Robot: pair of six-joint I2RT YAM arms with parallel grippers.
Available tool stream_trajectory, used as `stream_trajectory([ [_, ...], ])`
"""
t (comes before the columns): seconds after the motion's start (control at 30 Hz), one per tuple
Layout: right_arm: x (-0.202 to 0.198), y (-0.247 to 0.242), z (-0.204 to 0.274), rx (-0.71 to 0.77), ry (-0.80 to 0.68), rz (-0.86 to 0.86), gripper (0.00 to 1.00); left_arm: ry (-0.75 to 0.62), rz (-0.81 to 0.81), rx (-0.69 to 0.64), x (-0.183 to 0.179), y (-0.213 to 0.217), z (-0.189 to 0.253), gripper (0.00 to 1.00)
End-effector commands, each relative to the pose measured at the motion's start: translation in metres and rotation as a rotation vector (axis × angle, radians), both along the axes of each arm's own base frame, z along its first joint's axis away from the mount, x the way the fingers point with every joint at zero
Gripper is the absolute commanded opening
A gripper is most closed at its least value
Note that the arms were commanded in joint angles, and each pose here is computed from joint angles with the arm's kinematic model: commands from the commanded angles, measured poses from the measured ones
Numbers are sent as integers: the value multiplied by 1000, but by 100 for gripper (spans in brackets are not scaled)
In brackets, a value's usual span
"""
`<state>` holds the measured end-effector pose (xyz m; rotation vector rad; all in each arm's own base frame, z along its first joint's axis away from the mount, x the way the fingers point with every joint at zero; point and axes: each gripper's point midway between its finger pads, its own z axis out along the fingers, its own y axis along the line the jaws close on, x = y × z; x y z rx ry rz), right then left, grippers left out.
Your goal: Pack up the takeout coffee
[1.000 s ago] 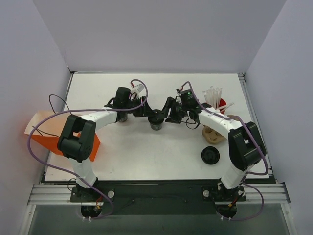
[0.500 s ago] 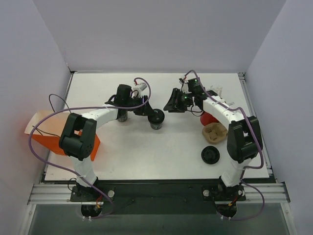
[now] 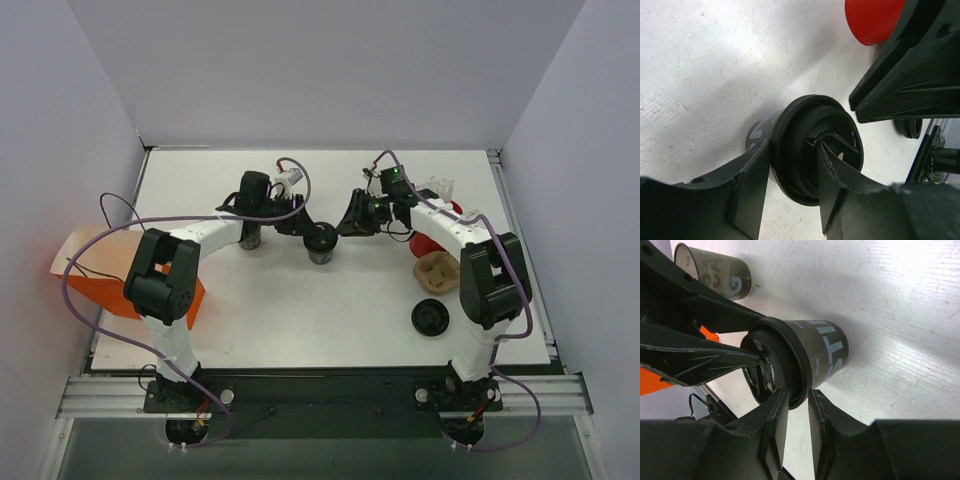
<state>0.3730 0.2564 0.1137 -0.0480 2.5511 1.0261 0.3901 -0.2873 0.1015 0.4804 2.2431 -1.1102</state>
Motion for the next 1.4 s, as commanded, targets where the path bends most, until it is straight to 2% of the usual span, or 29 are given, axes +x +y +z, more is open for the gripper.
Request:
stream_trajectory([
  [0.0,0,6,-13,17,16,14,24,185,45,285,-32,44,-102,49],
  [0.23,-3,7,-32,12,60,-1,24,184,47,296,-34,42,-106,49],
  [0.33,-14,9,-48,11,113,-14,21,192,48,309,-37,43,-112,49],
  [0.63,-39,12,-80,47,141,-68,14,205,58,335,-47,44,-121,48],
  [0.83,-39,0,-92,-42,133,-100,13,218,79,368,-52,48,-125,47],
  [0.93,-24,2,-64,-11,88,-113,18,248,118,381,-56,53,-126,47],
  [1.03,-8,8,-14,58,25,-144,36,273,159,373,-61,56,-126,47],
  [1.13,-2,12,23,143,-29,-187,49,292,185,355,-62,55,-123,47],
  [1.37,-5,27,32,214,-63,-258,62,340,236,269,-64,45,-105,47],
])
